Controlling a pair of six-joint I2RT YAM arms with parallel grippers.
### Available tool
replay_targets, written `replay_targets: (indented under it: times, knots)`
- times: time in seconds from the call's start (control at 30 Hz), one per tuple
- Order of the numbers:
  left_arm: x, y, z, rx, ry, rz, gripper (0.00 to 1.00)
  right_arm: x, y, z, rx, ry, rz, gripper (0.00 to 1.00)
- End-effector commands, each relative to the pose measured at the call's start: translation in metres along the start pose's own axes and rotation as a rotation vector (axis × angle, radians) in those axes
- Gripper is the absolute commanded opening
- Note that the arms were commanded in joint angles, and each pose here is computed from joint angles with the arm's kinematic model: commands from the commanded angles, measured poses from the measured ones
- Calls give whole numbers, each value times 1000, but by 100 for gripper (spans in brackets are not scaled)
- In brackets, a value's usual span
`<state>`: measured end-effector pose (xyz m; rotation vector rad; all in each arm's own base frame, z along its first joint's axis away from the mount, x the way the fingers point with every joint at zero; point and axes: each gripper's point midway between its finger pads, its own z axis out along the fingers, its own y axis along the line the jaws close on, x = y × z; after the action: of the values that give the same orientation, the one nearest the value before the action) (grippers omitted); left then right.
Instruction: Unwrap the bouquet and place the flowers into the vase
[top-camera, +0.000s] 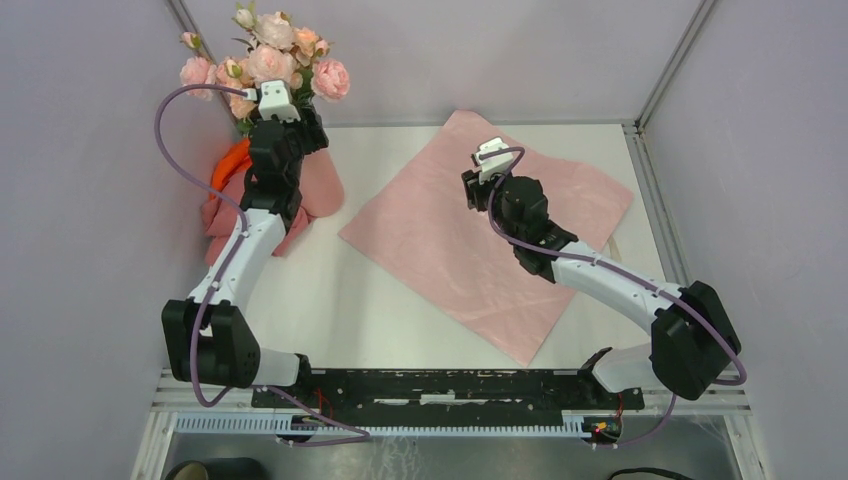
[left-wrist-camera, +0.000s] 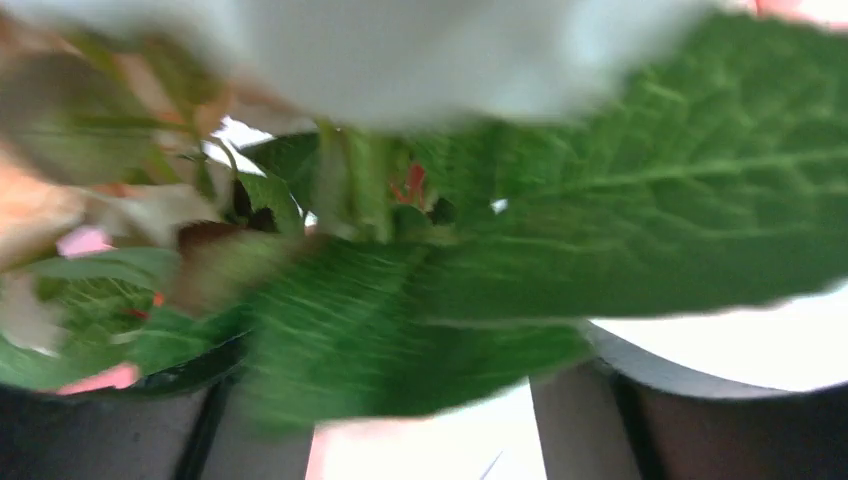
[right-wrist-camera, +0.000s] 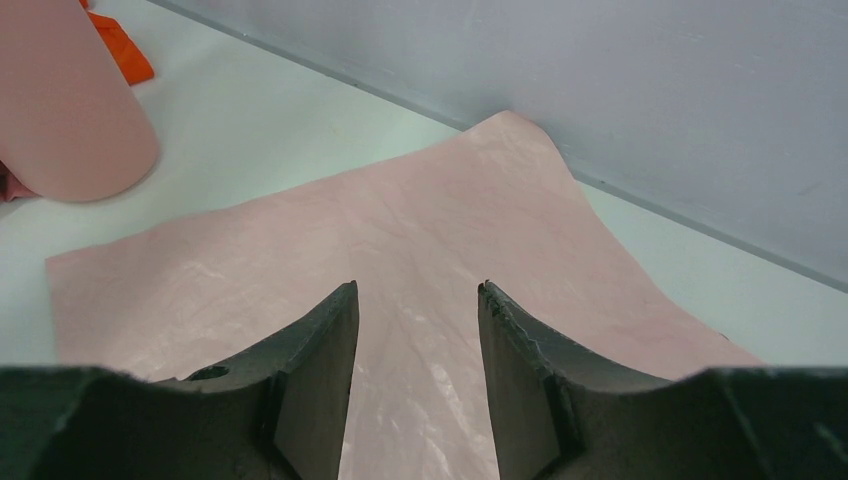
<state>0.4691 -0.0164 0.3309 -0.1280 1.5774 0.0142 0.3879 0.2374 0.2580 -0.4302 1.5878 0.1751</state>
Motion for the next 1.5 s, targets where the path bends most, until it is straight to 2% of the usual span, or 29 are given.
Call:
replay_targets:
  times: [0.0, 0.1, 0.3, 0.47, 0.57, 0.8, 0.97, 1.2, 1.47]
  knots:
    - [4, -6, -6, 21, 17, -66, 83, -24, 0, 6, -1, -58, 29, 53]
    - [3, -6, -11, 19, 17, -80, 88, -23, 2, 8, -12, -56, 35, 53]
    - [1, -11, -17, 41, 34, -109, 91, -20, 9, 12, -40, -49, 50, 53]
    - [7, -33, -25, 133, 51, -172, 100, -16, 13, 17, -50, -40, 54, 53]
    - [6, -45, -35, 193, 30, -200, 100, -12, 14, 20, -49, -28, 52, 53]
    - [-6, -42, -49, 184, -14, -225, 100, -6, 17, 23, -51, -13, 52, 53]
    - [-4, -55, -53, 235, 1, -241, 100, -3, 17, 24, -52, -6, 50, 53]
    - [10, -94, -61, 400, 47, -238, 100, -1, 15, 26, -37, -1, 46, 53]
    - [23, -96, -61, 348, 72, -200, 99, 1, 17, 26, -48, 1, 49, 53]
